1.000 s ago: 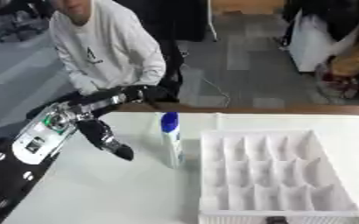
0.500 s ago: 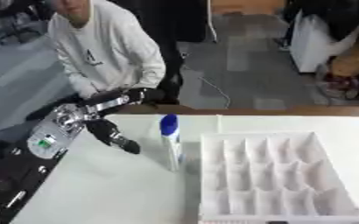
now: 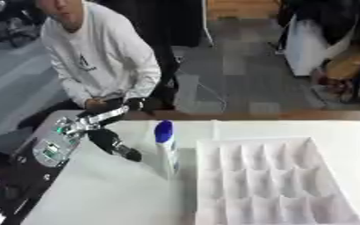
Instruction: Pick up objects on the table and place them in the box.
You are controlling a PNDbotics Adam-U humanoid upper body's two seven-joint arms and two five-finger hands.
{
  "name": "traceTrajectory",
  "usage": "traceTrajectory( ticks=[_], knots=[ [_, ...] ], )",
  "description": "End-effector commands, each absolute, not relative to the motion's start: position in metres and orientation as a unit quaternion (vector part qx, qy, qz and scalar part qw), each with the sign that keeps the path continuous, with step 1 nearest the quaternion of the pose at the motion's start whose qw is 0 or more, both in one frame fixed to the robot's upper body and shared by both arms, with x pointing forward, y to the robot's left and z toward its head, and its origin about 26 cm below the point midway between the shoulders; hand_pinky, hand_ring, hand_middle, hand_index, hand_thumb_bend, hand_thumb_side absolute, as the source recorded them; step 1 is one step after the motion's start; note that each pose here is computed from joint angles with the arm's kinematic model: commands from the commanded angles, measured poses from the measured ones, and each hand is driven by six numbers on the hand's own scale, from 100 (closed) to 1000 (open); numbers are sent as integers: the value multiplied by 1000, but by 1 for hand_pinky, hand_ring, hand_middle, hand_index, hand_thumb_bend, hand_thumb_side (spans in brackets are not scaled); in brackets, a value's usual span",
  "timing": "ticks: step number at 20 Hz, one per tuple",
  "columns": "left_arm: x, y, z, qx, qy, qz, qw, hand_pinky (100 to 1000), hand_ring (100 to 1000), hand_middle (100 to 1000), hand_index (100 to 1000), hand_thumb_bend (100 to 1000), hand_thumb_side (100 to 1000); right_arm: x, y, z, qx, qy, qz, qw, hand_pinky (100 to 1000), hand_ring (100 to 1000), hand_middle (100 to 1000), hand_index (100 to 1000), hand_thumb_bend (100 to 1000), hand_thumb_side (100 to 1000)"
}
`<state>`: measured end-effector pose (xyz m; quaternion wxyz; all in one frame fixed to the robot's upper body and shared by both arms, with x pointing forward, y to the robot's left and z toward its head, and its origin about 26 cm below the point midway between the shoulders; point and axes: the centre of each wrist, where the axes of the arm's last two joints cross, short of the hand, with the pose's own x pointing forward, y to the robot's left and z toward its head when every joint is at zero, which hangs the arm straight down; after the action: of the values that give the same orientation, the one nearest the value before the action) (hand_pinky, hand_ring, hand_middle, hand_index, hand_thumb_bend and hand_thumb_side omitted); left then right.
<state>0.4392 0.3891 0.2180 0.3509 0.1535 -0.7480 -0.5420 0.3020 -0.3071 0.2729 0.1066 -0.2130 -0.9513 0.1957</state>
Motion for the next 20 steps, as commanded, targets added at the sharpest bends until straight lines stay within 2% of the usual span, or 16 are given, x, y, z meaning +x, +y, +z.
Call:
traceTrajectory(
  ticks=[1,20],
  knots=[
    [441,397,231,160,-741,-565,326,997,812,987,970,1000,620,299,-305,284,-215,-952,198,89,387,503,533,650,305,908],
    [447,416,221,130,-749,-558,332,991,797,981,960,1000,613,302,-292,295,-199,-958,195,72,391,508,533,653,311,901]
  ],
)
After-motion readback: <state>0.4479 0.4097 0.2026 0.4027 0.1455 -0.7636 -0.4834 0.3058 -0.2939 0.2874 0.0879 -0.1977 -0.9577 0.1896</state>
